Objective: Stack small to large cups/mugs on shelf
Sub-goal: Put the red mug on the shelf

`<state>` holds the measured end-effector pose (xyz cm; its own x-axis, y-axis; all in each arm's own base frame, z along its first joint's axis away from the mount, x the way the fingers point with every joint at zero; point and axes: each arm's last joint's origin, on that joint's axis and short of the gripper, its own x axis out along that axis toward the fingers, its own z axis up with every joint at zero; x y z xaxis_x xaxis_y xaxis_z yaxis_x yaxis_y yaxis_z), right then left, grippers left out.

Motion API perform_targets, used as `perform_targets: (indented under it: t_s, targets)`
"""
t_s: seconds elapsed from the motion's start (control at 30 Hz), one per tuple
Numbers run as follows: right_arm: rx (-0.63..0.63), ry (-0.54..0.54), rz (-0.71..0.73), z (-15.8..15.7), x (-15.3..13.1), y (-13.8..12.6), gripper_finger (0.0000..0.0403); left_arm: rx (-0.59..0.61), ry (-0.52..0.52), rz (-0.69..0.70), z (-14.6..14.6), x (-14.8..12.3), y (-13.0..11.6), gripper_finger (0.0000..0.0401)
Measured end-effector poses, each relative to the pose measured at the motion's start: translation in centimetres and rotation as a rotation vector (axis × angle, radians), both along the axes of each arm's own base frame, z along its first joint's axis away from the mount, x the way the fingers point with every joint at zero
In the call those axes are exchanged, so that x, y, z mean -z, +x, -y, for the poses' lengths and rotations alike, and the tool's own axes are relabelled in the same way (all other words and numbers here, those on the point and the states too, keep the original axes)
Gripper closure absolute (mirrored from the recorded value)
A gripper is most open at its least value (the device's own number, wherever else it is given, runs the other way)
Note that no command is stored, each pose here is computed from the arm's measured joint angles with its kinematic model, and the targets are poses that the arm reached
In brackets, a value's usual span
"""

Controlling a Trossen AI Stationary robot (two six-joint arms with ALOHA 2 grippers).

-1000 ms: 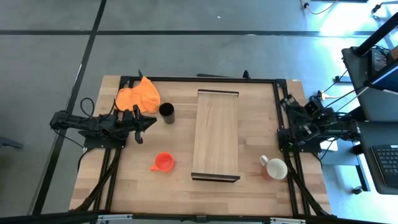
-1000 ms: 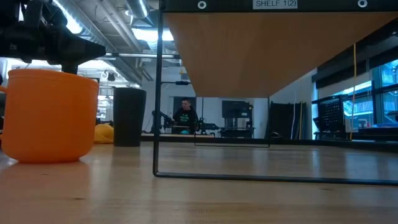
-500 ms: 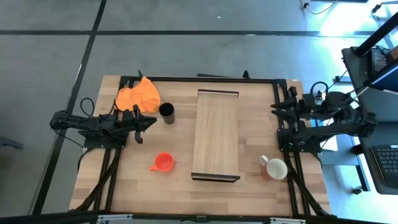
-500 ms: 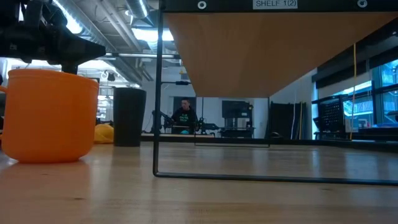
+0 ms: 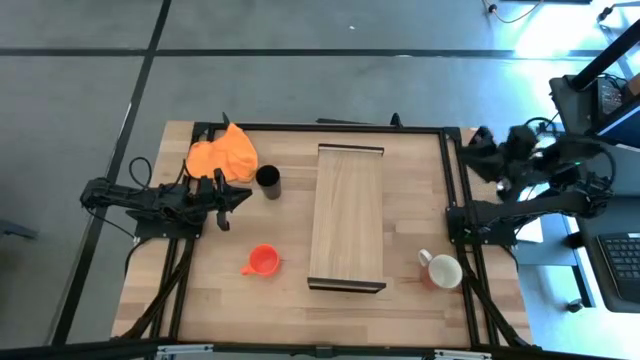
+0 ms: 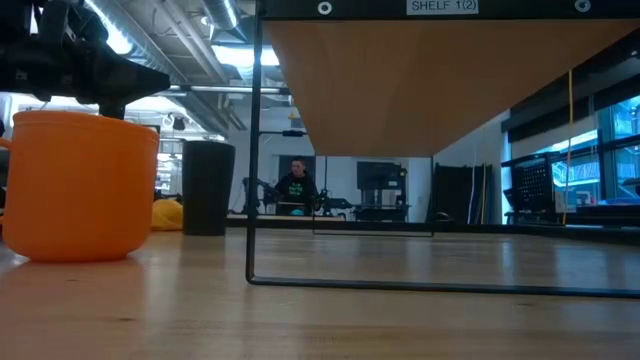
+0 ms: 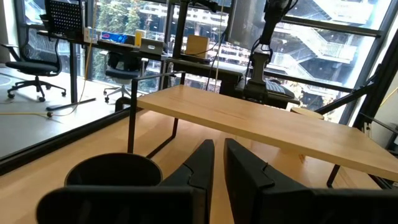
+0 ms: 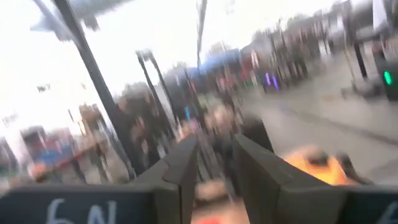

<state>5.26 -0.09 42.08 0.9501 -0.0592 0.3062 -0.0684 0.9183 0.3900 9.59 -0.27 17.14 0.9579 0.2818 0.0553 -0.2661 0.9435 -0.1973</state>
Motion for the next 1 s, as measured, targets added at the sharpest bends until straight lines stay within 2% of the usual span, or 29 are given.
perform_targets:
  t_s: [0.17,0.3,0.57,0.77,1.0]
  targets:
    - [0.008,-0.017,0.314,0.0,-2.8,-0.7,0.0297,0.000,0.000,0.001,0.0,0.0,0.0,0.0371]
    - [-0.009,0.029,0.429,0.0,-3.7,-1.4,0.0297,0.000,0.000,0.000,0.0,0.0,0.0,0.0371]
    - [-0.003,0.079,0.415,0.1,-3.5,-1.4,0.0297,0.000,0.000,0.000,0.0,0.0,0.0,0.0371]
    - [-0.012,0.098,0.368,0.1,-3.3,-0.2,0.0297,0.000,0.000,0.001,0.0,0.0,0.0,0.0371]
    - [-0.066,0.002,0.272,-0.2,-2.8,2.2,0.0297,0.000,0.000,0.000,0.0,0.0,0.0,0.0371]
